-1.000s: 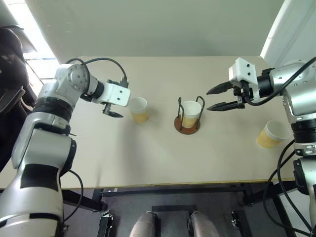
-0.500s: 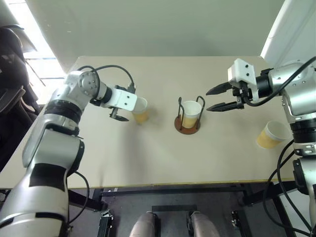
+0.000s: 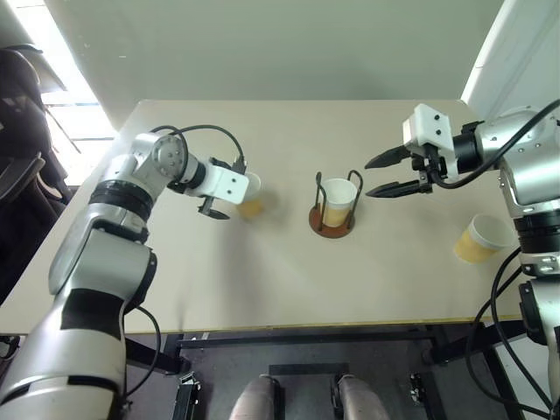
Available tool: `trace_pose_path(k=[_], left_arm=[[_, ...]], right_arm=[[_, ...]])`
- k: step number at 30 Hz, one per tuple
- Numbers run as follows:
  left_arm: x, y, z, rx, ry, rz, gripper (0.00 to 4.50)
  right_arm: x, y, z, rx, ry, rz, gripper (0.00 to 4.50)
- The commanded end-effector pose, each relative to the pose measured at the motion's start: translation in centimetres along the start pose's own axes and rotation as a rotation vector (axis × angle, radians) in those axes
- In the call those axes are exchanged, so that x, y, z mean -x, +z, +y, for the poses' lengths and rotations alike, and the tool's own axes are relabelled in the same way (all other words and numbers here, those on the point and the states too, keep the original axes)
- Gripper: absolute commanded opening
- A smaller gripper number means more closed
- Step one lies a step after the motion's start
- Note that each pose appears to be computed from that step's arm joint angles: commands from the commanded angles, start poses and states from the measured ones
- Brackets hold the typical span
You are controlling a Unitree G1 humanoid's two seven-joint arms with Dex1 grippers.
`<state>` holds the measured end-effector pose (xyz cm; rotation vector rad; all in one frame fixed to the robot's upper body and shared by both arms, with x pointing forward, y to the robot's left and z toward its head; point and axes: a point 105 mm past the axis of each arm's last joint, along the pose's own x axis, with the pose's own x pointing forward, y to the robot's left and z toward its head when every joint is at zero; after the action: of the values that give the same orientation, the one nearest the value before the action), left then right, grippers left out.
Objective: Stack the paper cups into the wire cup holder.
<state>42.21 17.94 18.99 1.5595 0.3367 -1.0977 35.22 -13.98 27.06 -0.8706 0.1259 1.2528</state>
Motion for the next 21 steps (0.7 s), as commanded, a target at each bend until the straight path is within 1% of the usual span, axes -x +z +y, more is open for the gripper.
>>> trace_pose_path(k=[1,4,9,11,16,21], left_arm=[[-0.6,-0.4,0.1,0.004,0.032,0.034,3.6],[-1.1,-0.5,0.3,0.001,0.056,0.055,2.47],[-1.0,0.0,0.9,-0.003,0.094,0.032,0.63],[-0.8,0.3,1.0,-0.012,0.09,0.012,0.02],[-0.1,0.3,1.0,-0.039,0.077,0.002,0.02],[1.2,0.3,1.5,-0.015,0.049,-0.012,0.02]], right_arm=[[0.5,1.4,-0.4,0.051,-0.023,-0.017,2.62],[0.5,1.5,-0.4,0.052,-0.023,-0.018,2.62],[0.7,1.5,-0.4,0.052,-0.029,-0.014,2.62],[0.7,1.4,-0.4,0.052,-0.03,-0.012,2.62],[0.7,1.1,-0.4,0.048,-0.032,-0.005,2.62],[1.8,-0.3,-0.7,0.027,-0.041,0.035,2.62]])
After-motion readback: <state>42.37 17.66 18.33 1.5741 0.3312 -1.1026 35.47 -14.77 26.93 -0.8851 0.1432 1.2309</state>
